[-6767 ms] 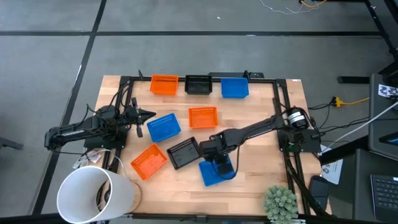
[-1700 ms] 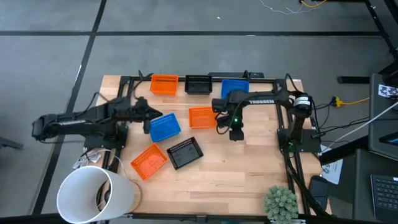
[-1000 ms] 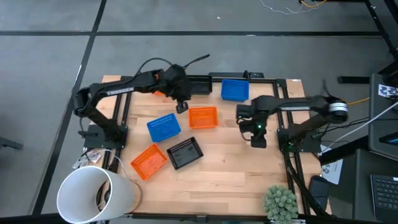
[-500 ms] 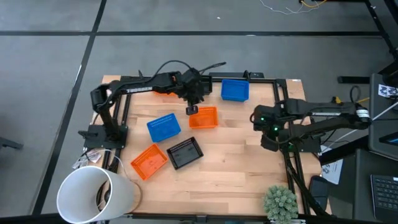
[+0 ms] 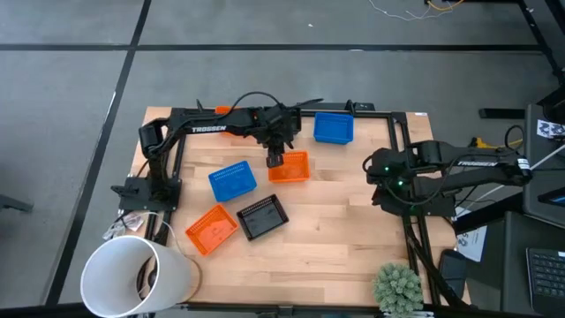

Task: Stack baskets by color
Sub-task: Stack the right orange basket on top of the other orange basket

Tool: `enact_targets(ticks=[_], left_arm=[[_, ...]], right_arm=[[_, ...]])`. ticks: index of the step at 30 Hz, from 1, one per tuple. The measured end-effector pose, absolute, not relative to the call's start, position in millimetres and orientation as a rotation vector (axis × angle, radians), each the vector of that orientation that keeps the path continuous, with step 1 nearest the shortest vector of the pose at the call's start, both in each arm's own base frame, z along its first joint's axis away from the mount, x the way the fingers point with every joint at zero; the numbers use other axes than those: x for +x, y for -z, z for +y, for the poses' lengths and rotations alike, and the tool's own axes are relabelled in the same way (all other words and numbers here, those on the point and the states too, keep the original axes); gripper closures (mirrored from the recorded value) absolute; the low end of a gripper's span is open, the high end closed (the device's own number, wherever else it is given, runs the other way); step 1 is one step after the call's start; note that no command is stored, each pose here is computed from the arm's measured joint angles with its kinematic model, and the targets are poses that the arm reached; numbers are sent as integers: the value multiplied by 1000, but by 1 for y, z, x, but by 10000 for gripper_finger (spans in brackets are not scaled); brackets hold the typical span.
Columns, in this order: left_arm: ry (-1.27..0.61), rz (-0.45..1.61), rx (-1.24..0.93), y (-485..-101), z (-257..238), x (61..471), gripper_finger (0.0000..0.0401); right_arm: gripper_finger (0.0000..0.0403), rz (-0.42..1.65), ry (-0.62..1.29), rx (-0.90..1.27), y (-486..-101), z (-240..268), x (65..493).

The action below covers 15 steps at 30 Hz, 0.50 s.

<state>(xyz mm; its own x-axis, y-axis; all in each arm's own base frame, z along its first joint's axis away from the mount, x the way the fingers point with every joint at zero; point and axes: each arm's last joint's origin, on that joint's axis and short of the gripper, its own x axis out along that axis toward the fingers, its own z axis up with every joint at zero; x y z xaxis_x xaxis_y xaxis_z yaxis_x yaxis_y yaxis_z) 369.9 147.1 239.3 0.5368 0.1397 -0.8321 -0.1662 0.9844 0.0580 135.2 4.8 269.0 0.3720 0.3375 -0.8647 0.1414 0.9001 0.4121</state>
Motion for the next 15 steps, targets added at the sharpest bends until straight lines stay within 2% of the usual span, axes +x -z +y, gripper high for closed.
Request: enact_targets(ticks=[15], left_arm=[[-197,1070,-25,-191,155,388,303]], right_arm=[[311,1166,-137,452,-272,5,132]])
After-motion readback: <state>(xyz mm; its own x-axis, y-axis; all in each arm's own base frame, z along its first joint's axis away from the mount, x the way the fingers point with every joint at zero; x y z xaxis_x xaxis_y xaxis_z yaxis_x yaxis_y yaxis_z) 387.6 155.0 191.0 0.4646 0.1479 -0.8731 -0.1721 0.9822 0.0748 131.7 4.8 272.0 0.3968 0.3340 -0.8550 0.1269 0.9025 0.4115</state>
